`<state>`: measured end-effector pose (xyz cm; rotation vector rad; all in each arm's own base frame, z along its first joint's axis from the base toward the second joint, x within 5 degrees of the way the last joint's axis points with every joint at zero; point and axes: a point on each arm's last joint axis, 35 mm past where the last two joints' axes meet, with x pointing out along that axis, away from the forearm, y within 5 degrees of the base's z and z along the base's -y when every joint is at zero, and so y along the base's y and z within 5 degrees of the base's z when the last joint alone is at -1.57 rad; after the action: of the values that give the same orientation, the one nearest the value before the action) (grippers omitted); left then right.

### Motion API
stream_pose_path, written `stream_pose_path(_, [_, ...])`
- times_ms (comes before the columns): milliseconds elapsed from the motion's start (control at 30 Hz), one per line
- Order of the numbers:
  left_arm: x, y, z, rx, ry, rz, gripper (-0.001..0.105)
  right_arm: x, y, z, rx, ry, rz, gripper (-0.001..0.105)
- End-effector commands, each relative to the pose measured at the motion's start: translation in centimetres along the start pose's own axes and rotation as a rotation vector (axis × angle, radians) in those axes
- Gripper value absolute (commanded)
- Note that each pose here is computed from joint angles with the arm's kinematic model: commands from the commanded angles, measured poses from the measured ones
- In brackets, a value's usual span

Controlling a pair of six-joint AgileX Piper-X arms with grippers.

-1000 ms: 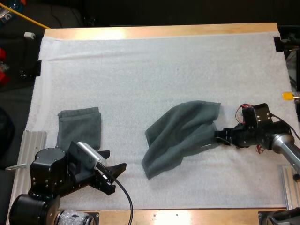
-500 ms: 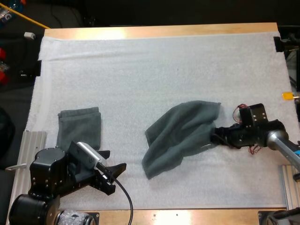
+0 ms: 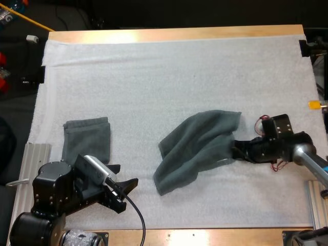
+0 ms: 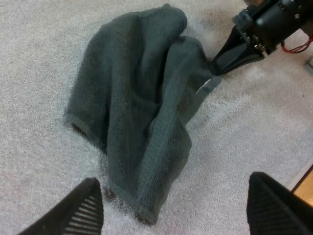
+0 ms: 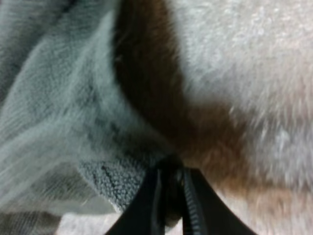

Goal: Pick towel from pile, fold and stack

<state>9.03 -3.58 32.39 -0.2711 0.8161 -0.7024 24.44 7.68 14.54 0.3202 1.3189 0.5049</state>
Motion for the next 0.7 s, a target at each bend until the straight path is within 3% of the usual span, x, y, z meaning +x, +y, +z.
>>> stream_pose_path(0, [0.0,-0.1,0.0,-0.001,0.004,-0.013,0.06,-0.8,0.3,-0.1,-0.017,-0.007,0.002,0.0])
stream_pose_path(100, [0.2,0.0,-0.2,-0.013,0.017,-0.033,0.06,-2.0,0.8,-0.7,-0.038,0.006,-0.009,0.0])
stream_pose_path(233, [1.3,0.5,-1.2,-0.085,0.068,-0.105,0.06,-2.9,1.1,-1.6,-0.057,0.043,-0.024,0.0])
stream_pose_path(467, [4.4,1.6,-4.6,-0.153,0.241,-0.156,0.06,-3.5,1.2,-2.7,-0.066,0.114,-0.038,0.0])
stream_pose_path(667, [6.1,1.6,-4.9,-0.21,0.258,-0.169,0.06,-3.6,1.1,-3.1,-0.051,0.148,-0.058,0.0])
